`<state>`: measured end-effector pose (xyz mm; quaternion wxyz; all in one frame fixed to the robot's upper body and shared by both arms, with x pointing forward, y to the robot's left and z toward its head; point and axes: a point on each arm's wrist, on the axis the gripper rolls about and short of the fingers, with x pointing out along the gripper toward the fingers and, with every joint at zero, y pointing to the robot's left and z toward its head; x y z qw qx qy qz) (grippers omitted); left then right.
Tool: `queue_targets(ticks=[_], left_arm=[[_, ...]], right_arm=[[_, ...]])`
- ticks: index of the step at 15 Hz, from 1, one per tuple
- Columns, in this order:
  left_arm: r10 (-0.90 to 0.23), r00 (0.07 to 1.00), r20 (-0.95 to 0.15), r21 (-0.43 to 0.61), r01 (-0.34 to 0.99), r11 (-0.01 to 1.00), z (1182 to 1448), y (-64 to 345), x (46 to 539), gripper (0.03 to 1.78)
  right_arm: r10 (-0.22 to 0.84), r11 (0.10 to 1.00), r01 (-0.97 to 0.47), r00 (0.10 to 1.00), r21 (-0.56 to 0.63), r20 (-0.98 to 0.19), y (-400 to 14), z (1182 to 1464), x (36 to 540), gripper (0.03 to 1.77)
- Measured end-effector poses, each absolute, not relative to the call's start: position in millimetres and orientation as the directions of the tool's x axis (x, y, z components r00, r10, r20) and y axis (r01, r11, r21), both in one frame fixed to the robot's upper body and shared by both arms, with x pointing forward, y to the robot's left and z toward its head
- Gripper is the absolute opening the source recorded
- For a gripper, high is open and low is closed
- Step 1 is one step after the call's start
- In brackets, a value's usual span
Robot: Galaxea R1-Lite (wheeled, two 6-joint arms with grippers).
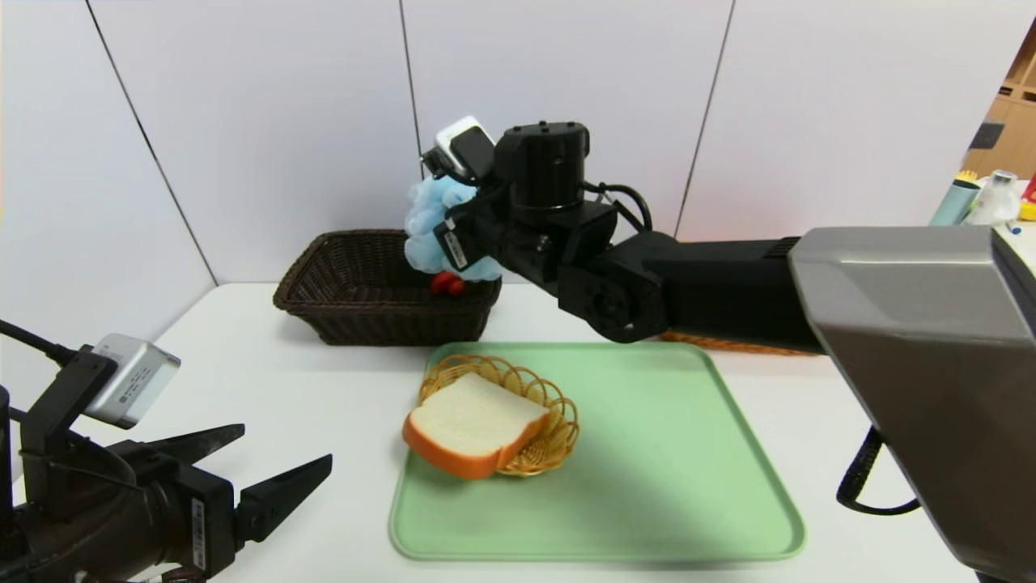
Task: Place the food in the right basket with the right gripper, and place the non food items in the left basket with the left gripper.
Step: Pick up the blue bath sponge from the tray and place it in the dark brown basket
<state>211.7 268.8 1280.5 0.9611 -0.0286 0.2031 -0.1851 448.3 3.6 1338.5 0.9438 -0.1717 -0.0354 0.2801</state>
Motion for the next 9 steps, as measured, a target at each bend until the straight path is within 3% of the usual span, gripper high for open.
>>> queue_targets(ticks=[8,9], left_arm=[[-0.366,0.845,-0.39,-0.131,0.342,0.93,1278.2,268.4,212.4,1.69],[-0.366,0.845,-0.39,-0.131,0.342,0.93,1278.1,268.4,212.5,1.69]], right_arm=[[0.536,0.773,-0.518,0.842,-0.365,-0.06,13.1,1308.2,459.6,0.09],[0.538,0.77,-0.521,0.84,-0.369,-0.063,13.8,1306.5,459.9,0.25]])
